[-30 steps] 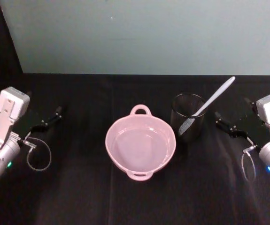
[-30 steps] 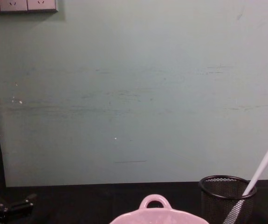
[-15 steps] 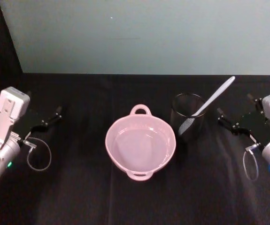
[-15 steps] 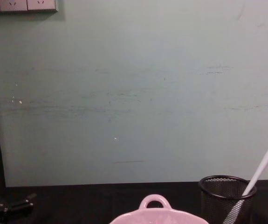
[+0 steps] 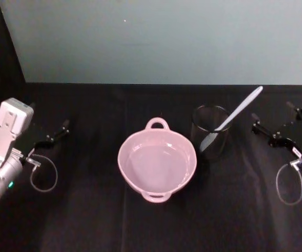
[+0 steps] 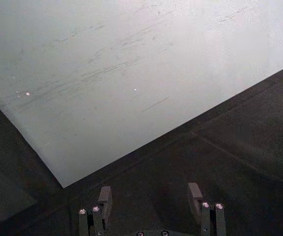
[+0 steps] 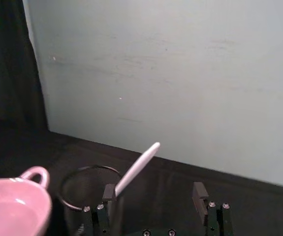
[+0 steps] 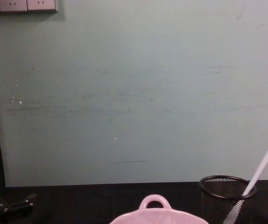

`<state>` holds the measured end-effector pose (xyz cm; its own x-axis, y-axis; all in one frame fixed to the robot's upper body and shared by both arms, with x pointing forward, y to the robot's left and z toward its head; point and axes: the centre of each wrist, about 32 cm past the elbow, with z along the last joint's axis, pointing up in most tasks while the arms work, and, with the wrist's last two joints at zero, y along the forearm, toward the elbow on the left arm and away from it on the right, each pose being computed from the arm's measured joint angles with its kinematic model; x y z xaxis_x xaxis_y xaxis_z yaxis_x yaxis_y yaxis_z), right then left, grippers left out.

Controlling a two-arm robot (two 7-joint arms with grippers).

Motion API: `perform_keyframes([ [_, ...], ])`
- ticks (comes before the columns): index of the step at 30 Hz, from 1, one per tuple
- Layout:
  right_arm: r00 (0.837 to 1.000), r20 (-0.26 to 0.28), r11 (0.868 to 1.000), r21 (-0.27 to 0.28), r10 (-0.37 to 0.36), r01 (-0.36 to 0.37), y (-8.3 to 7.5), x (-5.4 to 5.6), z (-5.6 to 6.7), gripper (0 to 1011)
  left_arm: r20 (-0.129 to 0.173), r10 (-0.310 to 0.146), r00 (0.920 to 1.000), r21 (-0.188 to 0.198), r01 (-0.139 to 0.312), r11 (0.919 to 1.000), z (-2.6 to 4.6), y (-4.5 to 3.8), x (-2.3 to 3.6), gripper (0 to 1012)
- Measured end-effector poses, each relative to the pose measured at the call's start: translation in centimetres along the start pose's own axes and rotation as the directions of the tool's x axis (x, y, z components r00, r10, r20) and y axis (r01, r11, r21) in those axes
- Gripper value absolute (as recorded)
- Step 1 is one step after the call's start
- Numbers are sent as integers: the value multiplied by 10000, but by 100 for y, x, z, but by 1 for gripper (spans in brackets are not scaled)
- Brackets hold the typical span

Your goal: Use the one hand to pick up the spoon and stir the clear water in the bowl.

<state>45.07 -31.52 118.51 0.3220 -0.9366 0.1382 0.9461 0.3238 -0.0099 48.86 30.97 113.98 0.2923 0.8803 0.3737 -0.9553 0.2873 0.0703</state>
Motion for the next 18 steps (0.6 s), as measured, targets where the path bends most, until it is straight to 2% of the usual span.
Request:
perform_keyframes([
  [1,9998,-205,10000,-22,32,-33,-9,-6,18,1002,0,0,10000,0,0,10000,0,0,0,1011],
  [3,9940,-1090,9999,-105,73,-84,-28,-21,98,1003,-1,0,10000,0,0,10000,0,0,0,1011],
  [5,9873,-1586,9999,-150,53,-78,-26,-33,137,1003,0,0,10000,0,0,10000,0,0,0,1011],
  [6,9829,-1840,9998,-181,46,-80,-21,-39,156,1003,0,0,10000,0,0,10000,0,0,0,1011],
  [7,9708,-2400,9995,-322,-8,-71,-7,-53,189,1003,0,0,10000,0,0,10000,0,0,0,1011],
  [8,9708,-2400,9995,-322,-8,-71,-7,-53,189,1003,0,0,10000,0,0,10000,0,0,0,1011],
  [10,9399,-3407,9984,-572,-222,29,40,-87,259,1003,0,0,10000,0,0,10000,0,0,0,1011],
  [13,9179,-3952,9977,-678,-344,82,78,-116,298,1003,-1,0,10000,0,0,10000,0,0,0,1011],
  [14,9029,-4277,9973,-722,-436,140,110,-135,325,1003,0,0,10000,0,0,10000,0,0,0,1011],
  [16,8833,-4656,9967,-786,-544,199,154,-168,358,1002,0,-1,10000,1,1,10000,0,0,0,1011],
  [18,8738,-4826,9965,-807,-591,229,180,-192,375,1003,-1,0,10000,0,0,10000,0,0,0,1011],
])
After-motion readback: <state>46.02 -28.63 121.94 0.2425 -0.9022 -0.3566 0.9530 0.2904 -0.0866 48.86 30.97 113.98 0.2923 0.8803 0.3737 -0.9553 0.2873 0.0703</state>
